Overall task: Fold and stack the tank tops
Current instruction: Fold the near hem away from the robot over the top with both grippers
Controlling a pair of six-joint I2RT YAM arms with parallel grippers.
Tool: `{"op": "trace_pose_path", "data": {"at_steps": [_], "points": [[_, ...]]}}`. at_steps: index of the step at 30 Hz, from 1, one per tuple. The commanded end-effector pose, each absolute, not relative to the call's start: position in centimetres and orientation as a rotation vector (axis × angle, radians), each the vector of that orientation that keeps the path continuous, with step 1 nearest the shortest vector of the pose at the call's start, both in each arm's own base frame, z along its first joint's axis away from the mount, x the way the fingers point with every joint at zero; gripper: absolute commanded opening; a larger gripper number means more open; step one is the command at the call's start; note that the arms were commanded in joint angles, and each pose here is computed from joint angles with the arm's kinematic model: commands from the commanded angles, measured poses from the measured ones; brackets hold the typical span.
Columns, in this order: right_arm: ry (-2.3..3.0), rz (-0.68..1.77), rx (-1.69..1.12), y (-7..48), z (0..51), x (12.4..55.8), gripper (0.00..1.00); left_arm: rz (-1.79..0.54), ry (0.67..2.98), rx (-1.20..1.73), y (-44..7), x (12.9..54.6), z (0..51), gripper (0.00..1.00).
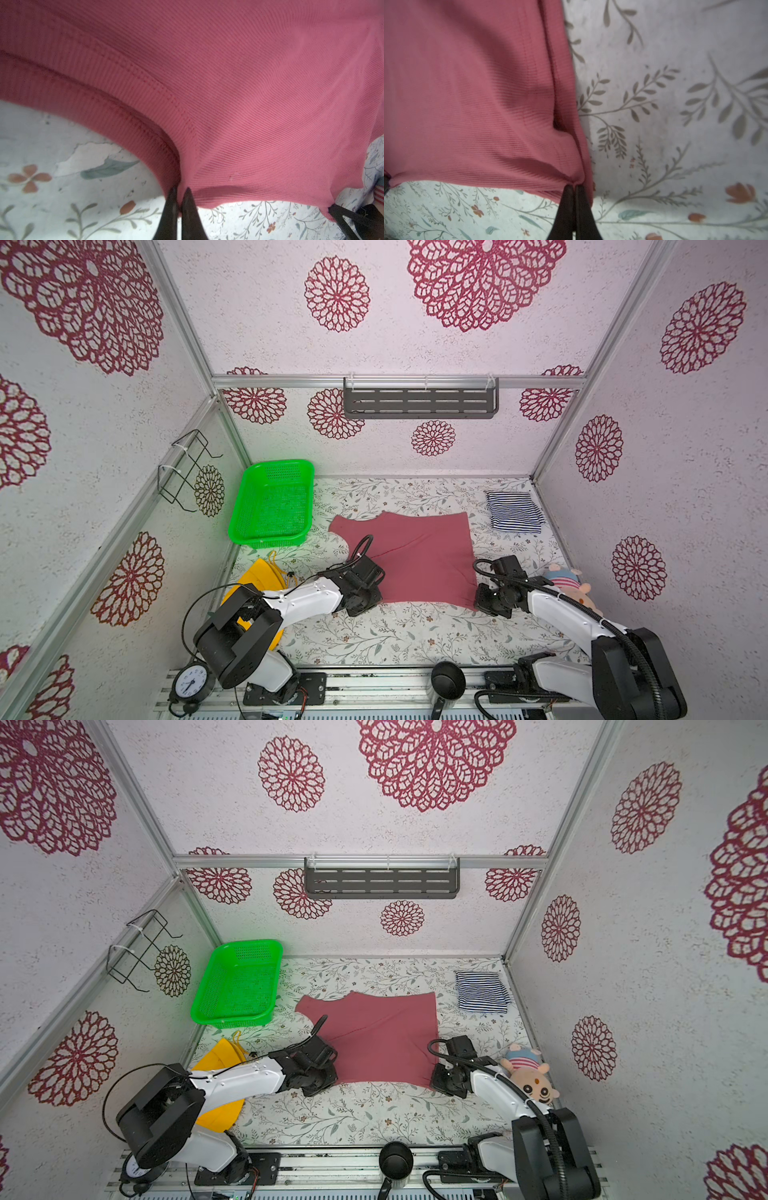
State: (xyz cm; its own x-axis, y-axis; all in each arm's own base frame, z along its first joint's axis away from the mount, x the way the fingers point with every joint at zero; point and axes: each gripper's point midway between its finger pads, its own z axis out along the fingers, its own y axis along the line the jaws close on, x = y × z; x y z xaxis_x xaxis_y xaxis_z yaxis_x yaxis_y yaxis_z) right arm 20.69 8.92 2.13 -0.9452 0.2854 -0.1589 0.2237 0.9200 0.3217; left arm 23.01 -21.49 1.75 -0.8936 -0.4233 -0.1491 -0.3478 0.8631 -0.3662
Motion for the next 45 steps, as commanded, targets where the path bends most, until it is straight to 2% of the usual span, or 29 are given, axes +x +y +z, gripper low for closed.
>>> {"op": "trace_pose_path", "data": {"at_steps": [1, 6, 14, 24, 45], "points": [[2.903, 0.359, 0.393, 7.8, 2.9, 19.5, 0.00, -0.433, 2.854, -0.573, -20.5, 22.0, 1.9, 0.00], [2.908, 0.387, 0.378, 8.4, 4.0, 19.3, 0.00, -0.405, 2.860, -0.518, -20.4, 22.1, 3.5, 0.00], [2.912, 0.366, 0.261, 8.8, 5.4, 21.5, 0.00, -0.447, 2.943, -0.311, -22.1, 23.7, 4.4, 0.00], [2.940, 0.302, 0.117, 8.8, 6.5, 25.0, 0.00, -0.425, 2.951, -0.172, -20.9, 27.7, 6.0, 0.00], [2.997, 0.229, -0.009, 7.9, 5.1, 32.0, 0.00, -0.436, 2.996, 0.009, -20.4, 34.8, 6.4, 0.00]]}}
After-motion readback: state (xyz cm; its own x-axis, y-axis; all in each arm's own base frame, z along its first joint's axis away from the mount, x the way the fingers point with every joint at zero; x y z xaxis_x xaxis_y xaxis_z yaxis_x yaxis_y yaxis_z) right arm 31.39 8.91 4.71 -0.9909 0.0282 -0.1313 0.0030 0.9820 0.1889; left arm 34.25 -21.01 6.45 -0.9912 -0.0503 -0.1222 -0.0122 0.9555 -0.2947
